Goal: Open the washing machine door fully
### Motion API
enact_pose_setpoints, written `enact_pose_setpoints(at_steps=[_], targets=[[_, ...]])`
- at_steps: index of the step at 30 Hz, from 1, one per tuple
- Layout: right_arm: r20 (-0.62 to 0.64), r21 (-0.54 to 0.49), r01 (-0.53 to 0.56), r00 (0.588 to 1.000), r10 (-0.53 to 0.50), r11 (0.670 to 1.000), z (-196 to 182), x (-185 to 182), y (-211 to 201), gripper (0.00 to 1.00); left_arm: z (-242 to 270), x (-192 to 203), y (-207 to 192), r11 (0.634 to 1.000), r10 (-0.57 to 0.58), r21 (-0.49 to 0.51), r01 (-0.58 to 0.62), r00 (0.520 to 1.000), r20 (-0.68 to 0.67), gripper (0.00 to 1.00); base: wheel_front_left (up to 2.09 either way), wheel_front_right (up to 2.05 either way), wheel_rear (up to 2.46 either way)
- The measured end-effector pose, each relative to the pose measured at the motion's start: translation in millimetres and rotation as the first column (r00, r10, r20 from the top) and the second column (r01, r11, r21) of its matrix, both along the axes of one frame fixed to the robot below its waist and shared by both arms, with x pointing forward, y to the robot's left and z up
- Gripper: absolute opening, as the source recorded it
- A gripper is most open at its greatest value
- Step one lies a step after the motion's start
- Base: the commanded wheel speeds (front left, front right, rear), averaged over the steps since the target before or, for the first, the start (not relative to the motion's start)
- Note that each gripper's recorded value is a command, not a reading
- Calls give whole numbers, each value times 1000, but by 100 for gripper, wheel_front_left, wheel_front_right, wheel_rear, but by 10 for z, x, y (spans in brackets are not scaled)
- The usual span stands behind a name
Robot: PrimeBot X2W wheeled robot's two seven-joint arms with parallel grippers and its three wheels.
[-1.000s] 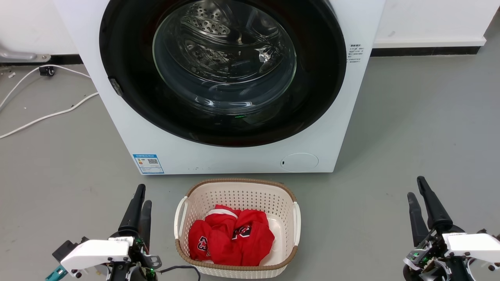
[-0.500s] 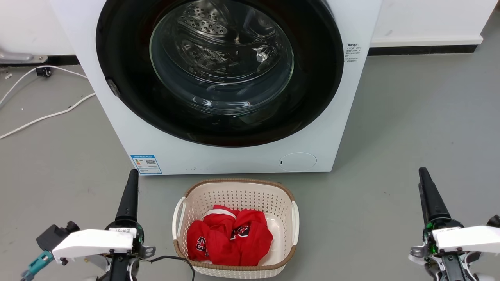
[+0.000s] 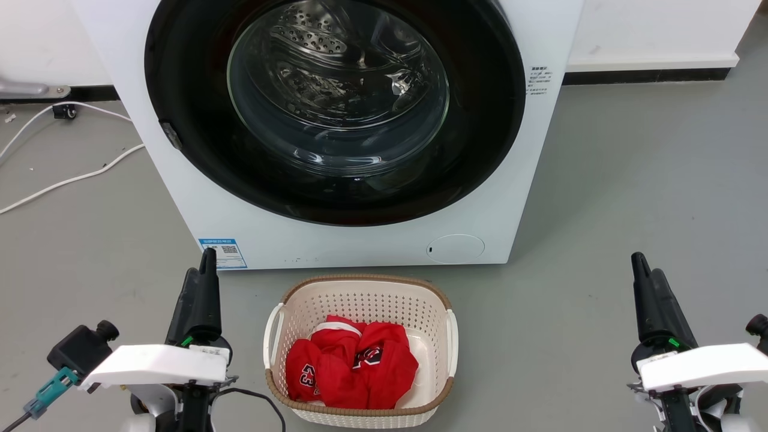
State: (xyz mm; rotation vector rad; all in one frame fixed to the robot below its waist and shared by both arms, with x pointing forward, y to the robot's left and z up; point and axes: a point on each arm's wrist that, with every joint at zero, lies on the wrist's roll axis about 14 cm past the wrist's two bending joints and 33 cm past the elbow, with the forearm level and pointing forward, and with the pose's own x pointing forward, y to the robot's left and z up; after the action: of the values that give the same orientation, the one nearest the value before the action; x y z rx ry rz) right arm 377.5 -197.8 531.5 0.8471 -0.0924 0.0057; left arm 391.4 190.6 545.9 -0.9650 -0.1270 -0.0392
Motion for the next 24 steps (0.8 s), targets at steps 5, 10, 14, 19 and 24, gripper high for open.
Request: enact_pose_setpoints(at_steps=[5,10,14,19,24], targets=[[2,-99,6,1000,-5,995,1,-14,6,100,12,0,-23,994,5,109,-5,1000,6,100,0,0,0],[5,-185,11,1000,-11,983,4,-20,9,100,7,-2,-39,978,7,209,-9,1000,8,100,0,0,0],[4,-243,11,1000,-10,970,-6,-27,21,100,18,-7,-33,958,14,286,-17,1000,16,100,0,0,0],[6,-310,8,1000,-6,951,-3,-27,42,100,46,-14,-45,930,14,368,-24,999,30,100,0,0,0],[5,-375,2,1000,0,927,1,-24,64,100,74,-19,-58,900,15,434,-33,999,44,100,0,0,0]])
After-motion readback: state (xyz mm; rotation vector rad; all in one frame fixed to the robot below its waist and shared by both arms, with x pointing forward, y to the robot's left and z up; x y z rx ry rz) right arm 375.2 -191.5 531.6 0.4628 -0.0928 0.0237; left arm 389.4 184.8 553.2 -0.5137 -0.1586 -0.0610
